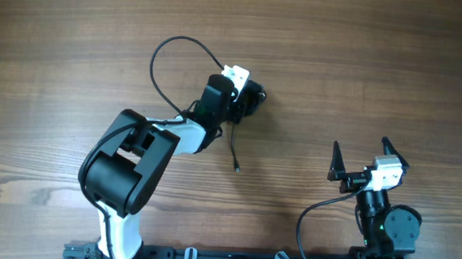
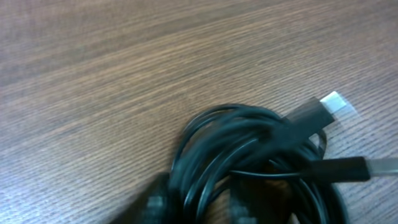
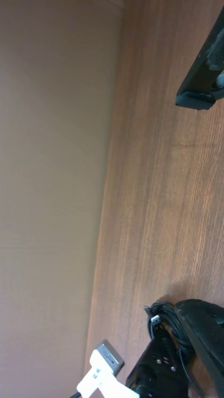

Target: Untangle cables

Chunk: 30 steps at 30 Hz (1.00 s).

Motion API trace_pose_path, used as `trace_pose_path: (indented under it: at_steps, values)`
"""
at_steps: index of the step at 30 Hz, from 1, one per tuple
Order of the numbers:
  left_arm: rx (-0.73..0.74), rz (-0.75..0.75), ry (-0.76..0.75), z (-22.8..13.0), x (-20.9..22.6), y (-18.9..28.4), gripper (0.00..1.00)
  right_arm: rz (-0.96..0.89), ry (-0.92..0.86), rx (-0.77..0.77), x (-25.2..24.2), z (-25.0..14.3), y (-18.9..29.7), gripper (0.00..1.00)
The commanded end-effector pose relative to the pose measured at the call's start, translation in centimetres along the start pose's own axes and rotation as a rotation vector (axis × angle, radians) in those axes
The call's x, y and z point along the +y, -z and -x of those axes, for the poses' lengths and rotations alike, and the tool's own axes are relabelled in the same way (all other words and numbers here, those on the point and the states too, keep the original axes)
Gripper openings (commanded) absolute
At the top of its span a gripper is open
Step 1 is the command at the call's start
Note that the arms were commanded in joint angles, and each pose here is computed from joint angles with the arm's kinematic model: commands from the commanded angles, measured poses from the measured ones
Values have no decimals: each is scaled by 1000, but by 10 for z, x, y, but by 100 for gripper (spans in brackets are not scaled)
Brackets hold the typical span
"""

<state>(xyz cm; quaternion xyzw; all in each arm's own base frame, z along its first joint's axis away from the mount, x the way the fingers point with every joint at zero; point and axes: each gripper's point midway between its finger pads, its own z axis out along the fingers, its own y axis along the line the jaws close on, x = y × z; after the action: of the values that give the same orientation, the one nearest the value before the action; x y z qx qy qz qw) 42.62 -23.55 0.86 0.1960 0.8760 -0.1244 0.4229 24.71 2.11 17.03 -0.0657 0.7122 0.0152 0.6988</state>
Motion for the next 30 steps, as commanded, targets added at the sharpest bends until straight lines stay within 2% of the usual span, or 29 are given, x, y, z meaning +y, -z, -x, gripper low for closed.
trace_pose_path:
  at_steps: [1, 3, 5, 8, 11, 14, 15, 17, 18, 20, 24, 25, 28, 29, 30]
  values:
    - [71, 66, 27, -20, 14, -1, 4, -14, 6, 6, -3, -2, 0, 100]
    - [88, 98, 115, -18, 18, 8, 4, -15, 6, 5, -3, -2, 0, 100]
    - [122, 112, 281, -17, 17, 23, 4, -14, 6, 6, -3, -2, 0, 100]
    - [195, 166, 595, -23, 17, 53, 4, -15, 6, 5, -3, -2, 0, 100]
    - [310, 291, 957, -48, 18, 90, 4, -14, 6, 6, -3, -2, 0, 100]
    - [386, 381, 1226, -65, 13, 115, 4, -15, 6, 5, -3, -2, 0, 100]
    - [412, 373, 1323, -66, 5, 120, 7, -15, 6, 5, -3, -2, 0, 100]
    - [453, 316, 1373, -64, -8, 119, 17, -14, 5, 6, -3, -2, 0, 100]
    - [472, 287, 1379, -63, -14, 119, 26, -14, 6, 6, -3, -2, 0, 100]
    - [488, 265, 1361, -63, -18, 119, 60, -15, 6, 6, -3, -2, 0, 100]
    - [491, 159, 1023, -59, -18, 117, 86, -14, 6, 6, -3, -2, 0, 100]
    - [494, 141, 956, -59, -18, 117, 88, -15, 6, 5, -3, -2, 0, 100]
    - [516, 74, 715, -61, -20, 120, 86, -14, 6, 6, -3, -2, 0, 100]
    - [522, 61, 656, -63, -19, 121, 83, -15, 6, 5, -3, -2, 0, 100]
    - [524, 42, 570, -63, -19, 121, 74, -15, 6, 5, -3, -2, 0, 100]
